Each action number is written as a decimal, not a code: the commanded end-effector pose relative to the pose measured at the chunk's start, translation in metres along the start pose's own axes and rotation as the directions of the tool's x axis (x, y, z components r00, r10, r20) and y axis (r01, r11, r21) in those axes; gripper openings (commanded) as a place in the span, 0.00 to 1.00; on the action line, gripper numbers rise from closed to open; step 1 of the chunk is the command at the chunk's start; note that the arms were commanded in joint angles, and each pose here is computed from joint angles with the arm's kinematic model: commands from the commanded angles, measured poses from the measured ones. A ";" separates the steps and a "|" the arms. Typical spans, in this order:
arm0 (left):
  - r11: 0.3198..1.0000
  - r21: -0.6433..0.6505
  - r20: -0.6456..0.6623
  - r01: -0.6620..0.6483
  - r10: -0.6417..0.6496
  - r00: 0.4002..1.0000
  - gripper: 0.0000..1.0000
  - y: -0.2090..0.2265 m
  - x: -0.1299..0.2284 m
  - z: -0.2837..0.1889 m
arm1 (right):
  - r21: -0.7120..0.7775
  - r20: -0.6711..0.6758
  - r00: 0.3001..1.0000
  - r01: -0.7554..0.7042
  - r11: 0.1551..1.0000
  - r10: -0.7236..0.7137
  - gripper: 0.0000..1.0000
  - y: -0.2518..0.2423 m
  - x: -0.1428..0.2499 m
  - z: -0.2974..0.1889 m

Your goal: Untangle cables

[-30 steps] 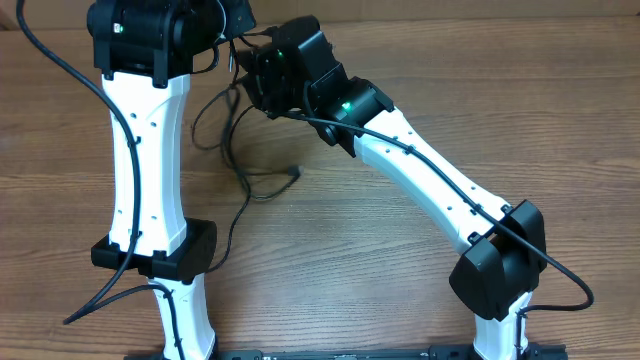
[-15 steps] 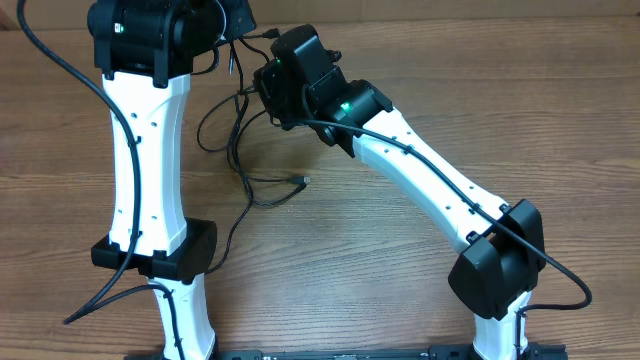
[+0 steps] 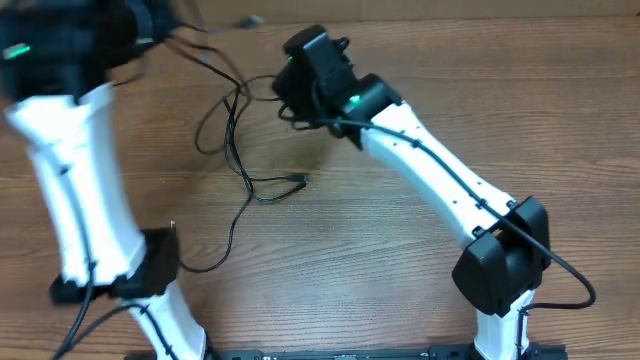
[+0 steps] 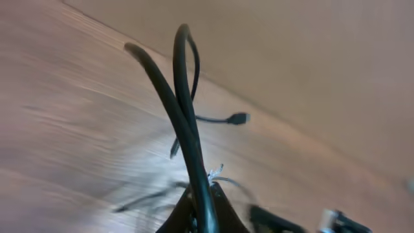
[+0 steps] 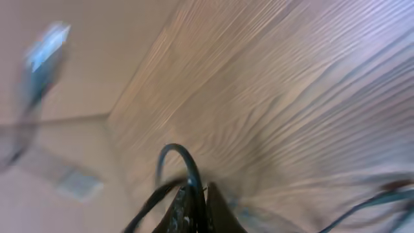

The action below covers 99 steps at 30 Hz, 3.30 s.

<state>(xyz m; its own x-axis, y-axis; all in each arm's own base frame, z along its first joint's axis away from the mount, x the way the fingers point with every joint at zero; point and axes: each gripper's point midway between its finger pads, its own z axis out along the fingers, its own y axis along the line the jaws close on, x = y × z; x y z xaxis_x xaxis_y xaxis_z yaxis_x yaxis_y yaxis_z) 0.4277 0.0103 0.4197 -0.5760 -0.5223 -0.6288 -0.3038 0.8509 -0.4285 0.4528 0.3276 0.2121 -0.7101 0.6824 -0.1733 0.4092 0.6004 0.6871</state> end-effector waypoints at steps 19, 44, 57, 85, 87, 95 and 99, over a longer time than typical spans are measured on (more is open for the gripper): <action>0.994 -0.088 0.242 0.060 -0.037 0.970 0.04 0.069 -0.028 -0.125 | 0.297 0.281 0.955 0.007 0.955 -0.094 0.04 -0.114 -0.194 -0.085; 0.996 -0.080 0.203 -0.025 0.041 0.978 0.04 0.059 -0.022 -0.117 | 0.063 0.845 0.459 0.423 0.904 -0.274 0.04 0.011 -0.271 -0.431; 0.999 0.017 0.115 -0.033 0.031 0.993 0.04 0.045 -0.013 -0.098 | 0.349 0.882 0.180 0.368 0.862 -0.435 0.04 0.007 -0.352 -0.421; 0.958 0.084 0.058 -0.276 0.271 0.961 0.04 0.006 0.008 -0.080 | 0.805 0.590 -0.329 0.174 0.567 -0.738 0.04 -0.165 -0.560 -0.444; 0.957 0.086 0.067 -0.277 0.272 0.960 0.04 0.005 0.006 -0.080 | 0.750 0.660 -0.182 0.224 0.623 -0.729 0.04 -0.211 -0.581 -0.404; 0.957 0.104 0.055 -0.271 0.267 0.962 0.04 0.003 0.010 -0.080 | 0.397 0.838 0.358 0.118 0.910 -0.412 0.04 -0.368 -0.604 -0.251; 0.958 0.090 0.064 -0.273 0.268 0.961 0.04 0.005 0.007 -0.080 | 0.164 0.854 0.508 -0.058 0.985 -0.112 0.04 -0.398 -0.590 -0.216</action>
<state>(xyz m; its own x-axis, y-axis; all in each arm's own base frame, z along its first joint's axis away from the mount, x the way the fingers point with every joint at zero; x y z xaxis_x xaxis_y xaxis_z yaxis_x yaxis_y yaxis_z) 0.3589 0.0160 0.4638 -0.5907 -0.2989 -0.7495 -0.0839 0.9466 -0.3113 0.5843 -0.4108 0.1661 -0.0940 0.4273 -0.8992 0.5716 0.7626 0.3027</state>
